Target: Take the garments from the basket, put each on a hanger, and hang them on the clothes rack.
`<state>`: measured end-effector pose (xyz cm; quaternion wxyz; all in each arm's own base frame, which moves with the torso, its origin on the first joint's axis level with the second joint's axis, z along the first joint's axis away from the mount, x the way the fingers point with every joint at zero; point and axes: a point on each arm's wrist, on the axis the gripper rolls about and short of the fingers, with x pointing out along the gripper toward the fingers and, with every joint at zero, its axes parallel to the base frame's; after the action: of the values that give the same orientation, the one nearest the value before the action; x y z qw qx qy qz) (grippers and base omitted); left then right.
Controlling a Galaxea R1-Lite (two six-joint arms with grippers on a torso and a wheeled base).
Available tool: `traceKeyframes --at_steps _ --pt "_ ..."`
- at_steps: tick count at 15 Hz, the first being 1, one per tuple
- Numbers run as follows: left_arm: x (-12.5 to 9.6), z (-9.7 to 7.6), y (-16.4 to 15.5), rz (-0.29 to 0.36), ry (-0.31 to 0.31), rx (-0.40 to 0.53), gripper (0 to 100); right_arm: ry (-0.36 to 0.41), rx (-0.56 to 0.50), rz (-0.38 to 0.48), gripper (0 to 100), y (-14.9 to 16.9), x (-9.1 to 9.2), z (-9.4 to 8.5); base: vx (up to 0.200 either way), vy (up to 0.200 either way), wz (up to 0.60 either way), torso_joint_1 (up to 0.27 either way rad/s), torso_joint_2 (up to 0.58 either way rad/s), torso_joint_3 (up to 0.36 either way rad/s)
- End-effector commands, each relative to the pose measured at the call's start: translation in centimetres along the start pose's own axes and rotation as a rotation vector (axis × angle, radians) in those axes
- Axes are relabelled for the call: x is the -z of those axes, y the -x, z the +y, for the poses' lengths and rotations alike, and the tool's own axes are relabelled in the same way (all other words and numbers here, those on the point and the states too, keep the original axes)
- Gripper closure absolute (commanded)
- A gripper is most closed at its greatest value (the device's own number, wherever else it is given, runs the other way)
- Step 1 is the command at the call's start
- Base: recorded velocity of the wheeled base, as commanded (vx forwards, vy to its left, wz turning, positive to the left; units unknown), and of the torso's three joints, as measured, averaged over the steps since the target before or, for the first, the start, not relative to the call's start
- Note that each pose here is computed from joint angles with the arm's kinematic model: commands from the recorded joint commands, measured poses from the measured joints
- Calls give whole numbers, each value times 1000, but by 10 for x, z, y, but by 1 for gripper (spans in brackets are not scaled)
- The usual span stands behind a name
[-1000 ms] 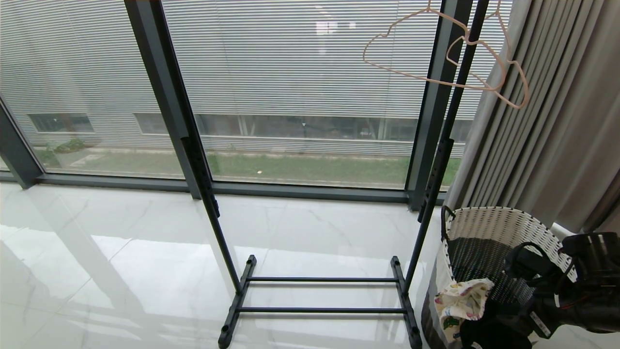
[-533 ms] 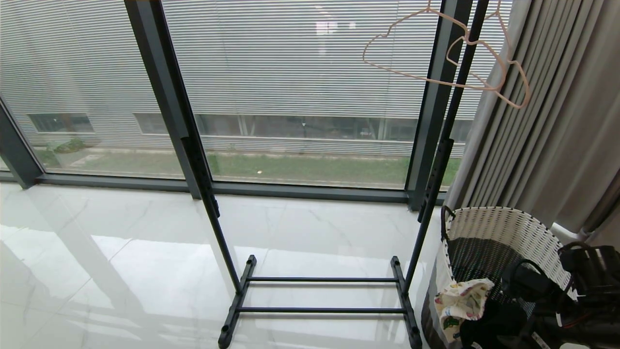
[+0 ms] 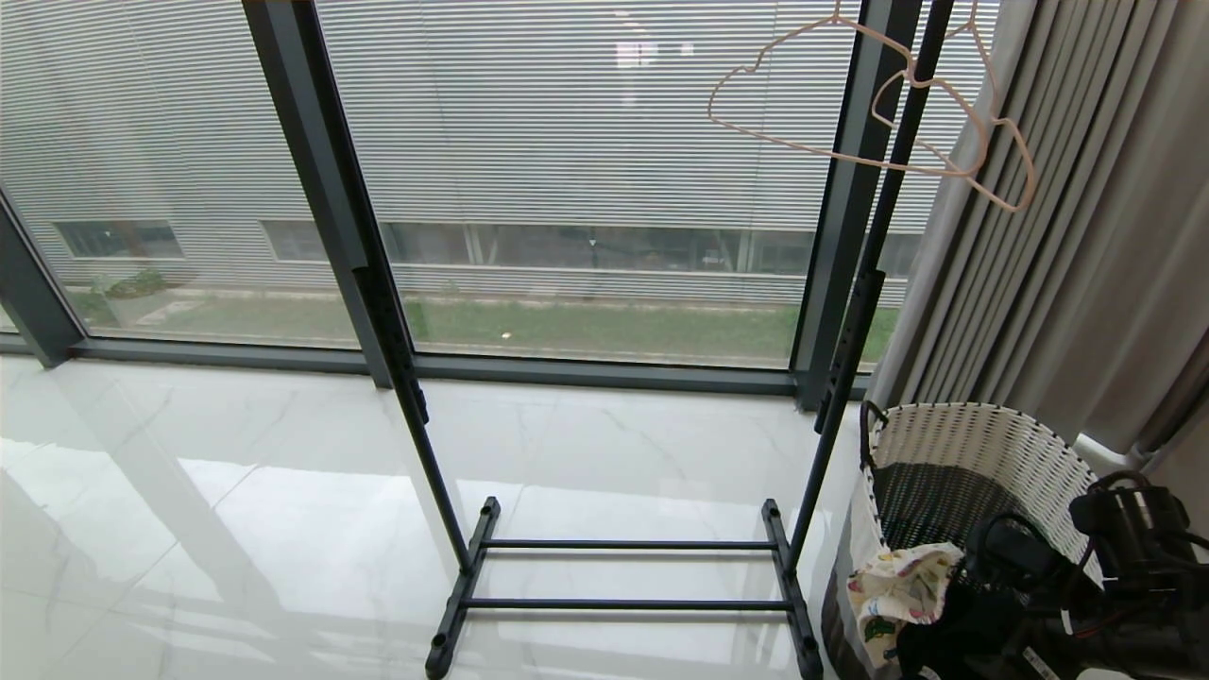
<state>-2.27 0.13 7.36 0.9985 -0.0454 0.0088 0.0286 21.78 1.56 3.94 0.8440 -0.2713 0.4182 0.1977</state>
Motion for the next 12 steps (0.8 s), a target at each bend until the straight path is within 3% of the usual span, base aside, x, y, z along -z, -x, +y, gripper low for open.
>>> traceKeyframes --at_steps 1,6,7,12 --pt "0 0 0 0 1 1 0 -11 3 8 0 -7 2 -3 0 0 0 0 0 0" --pt "0 0 0 0 1 0 0 10 18 11 0 -16 5 -12 0 0 0 0 0 0" --pt "0 0 0 0 1 0 0 11 18 3 100 -16 5 -12 0 0 0 0 0 0" --pt "0 0 0 0 1 0 0 11 20 -14 100 -17 3 -13 0 0 0 0 0 0"
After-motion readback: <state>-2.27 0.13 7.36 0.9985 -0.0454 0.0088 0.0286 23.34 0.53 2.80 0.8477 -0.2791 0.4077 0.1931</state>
